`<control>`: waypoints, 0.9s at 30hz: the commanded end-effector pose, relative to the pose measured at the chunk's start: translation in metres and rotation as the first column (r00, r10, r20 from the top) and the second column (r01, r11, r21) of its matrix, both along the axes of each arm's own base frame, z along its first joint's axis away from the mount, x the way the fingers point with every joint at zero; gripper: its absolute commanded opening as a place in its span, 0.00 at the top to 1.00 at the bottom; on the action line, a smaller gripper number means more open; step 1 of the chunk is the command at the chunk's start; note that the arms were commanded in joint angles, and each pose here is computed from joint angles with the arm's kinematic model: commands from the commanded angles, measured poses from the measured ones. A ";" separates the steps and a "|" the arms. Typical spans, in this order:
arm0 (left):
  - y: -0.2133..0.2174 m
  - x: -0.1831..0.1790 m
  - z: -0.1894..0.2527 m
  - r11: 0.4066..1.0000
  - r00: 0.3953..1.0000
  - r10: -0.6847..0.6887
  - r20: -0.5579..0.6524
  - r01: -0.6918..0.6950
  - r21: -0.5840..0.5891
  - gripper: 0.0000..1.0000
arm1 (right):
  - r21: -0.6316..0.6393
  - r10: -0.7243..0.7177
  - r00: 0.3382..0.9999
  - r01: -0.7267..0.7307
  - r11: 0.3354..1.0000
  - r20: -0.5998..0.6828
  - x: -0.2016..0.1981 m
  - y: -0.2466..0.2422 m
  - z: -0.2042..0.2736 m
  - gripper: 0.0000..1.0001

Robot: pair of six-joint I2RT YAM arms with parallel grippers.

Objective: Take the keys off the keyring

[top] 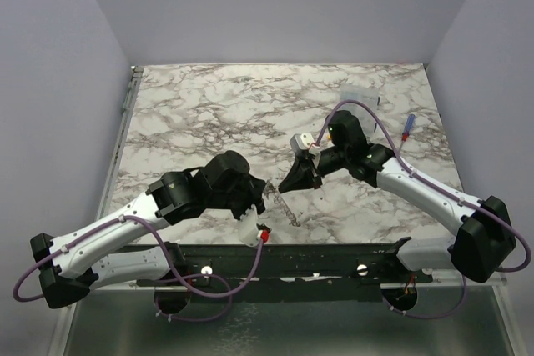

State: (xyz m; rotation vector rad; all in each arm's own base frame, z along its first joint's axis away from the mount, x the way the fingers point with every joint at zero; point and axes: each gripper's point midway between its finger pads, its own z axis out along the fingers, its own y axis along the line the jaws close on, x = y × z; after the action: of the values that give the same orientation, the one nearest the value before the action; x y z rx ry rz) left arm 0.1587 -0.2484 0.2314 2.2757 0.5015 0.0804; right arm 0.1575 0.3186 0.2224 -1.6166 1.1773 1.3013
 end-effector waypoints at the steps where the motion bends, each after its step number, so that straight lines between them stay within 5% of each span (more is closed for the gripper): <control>1: 0.004 0.004 0.000 0.999 0.999 0.051 0.003 -0.051 -0.014 1.00 | 0.030 0.018 1.000 -0.019 0.999 0.025 -0.006 0.000 0.014 0.99; 27: -0.040 0.004 0.038 0.984 0.981 0.073 -0.180 -0.100 -0.148 1.00 | -0.017 0.031 0.998 -0.030 0.999 0.063 -0.002 0.001 -0.005 0.99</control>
State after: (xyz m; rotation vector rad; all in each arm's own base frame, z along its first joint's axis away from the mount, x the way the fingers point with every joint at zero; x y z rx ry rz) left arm 0.1695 -0.2735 0.2455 2.1911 0.6971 -0.0268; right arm 0.1528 0.3146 0.2140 -1.6692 1.1465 1.2684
